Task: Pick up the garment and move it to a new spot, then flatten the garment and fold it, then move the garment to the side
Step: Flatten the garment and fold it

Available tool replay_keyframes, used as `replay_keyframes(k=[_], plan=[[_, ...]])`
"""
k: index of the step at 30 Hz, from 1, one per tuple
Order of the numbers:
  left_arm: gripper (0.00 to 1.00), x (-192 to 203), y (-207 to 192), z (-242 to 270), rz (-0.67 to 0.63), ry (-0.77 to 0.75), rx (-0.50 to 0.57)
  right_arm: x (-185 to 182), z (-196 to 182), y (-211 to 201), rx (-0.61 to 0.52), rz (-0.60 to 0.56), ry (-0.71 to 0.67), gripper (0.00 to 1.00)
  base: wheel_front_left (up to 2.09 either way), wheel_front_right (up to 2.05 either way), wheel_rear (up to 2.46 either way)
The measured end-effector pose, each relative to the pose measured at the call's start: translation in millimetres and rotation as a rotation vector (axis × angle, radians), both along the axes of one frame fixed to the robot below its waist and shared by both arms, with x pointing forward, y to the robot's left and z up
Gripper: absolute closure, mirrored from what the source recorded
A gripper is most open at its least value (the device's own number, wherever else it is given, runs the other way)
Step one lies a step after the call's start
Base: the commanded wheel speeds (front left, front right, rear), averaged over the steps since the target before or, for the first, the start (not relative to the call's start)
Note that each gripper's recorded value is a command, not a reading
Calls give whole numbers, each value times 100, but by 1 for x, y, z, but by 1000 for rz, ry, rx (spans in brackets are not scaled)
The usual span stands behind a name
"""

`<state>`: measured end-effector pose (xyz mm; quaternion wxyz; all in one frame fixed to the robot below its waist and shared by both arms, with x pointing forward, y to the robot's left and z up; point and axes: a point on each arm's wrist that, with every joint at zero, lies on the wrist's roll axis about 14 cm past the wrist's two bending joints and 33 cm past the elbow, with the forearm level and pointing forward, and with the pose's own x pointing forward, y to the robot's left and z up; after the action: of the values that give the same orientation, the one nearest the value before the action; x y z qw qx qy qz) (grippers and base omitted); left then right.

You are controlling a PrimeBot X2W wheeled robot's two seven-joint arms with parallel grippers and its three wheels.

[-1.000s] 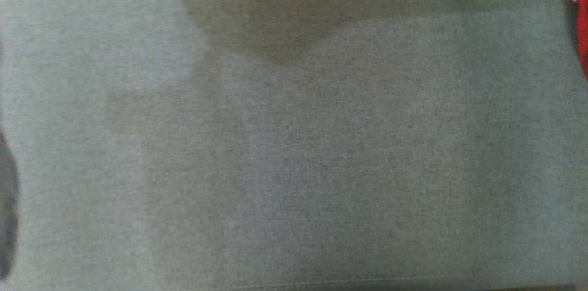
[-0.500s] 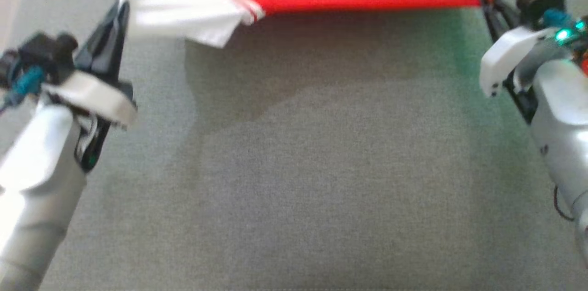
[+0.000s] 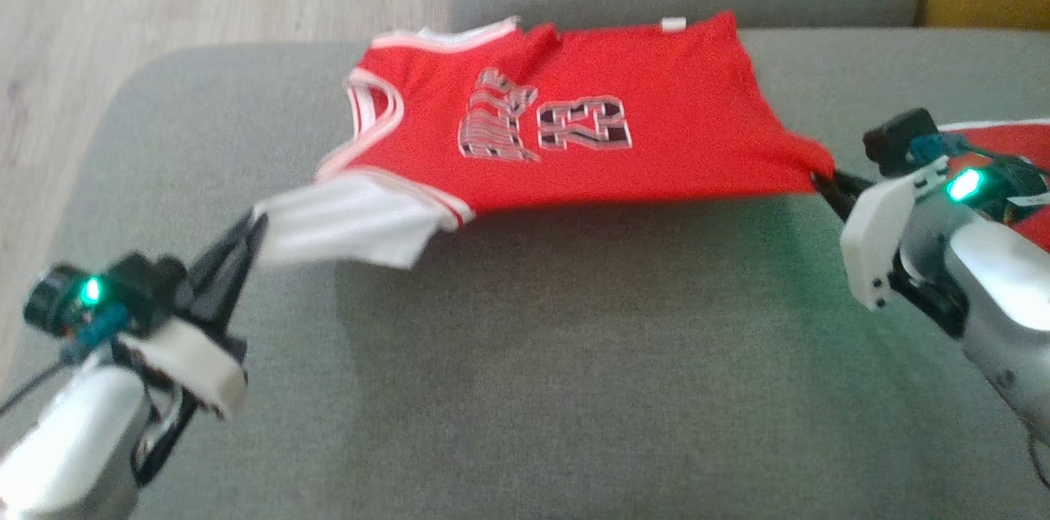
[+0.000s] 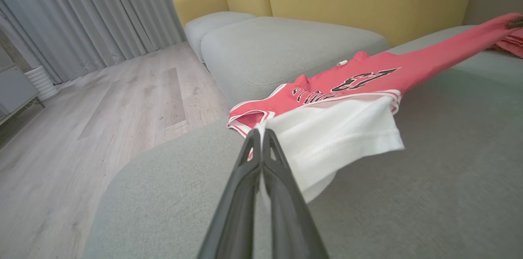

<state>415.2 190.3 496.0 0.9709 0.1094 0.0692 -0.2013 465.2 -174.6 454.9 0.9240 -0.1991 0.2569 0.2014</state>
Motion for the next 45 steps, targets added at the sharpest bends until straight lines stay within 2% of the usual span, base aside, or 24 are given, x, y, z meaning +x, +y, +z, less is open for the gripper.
replay_keyframes(k=[6, 14, 22, 27, 34, 37, 45], plan=[[100, -40, -7, -5, -37, 27, 33, -42, 7, -16, 16, -2, 123, 100, 0, 0, 0], [100, -78, -17, -13, -92, 94, 64, -81, 2, -12, 84, 29, 242, 100, 0, 0, 0], [100, -80, -18, -17, -87, 131, 75, -82, -6, -12, 106, 29, 267, 100, 0, 0, 0], [100, -60, -16, -16, -83, 144, 98, -73, -13, -12, 120, 20, 275, 100, 0, 0, 0], [100, -9, -14, -22, -85, 208, 157, -31, -7, -12, 145, -9, 238, 100, 0, 0, 0], [100, 7, -8, -38, -87, 277, 241, -19, -16, -9, 141, -12, 252, 100, 0, 0, 0], [100, 51, -7, -54, -80, 315, 300, -7, -39, -3, 133, -25, 294, 100, 0, 0, 0]])
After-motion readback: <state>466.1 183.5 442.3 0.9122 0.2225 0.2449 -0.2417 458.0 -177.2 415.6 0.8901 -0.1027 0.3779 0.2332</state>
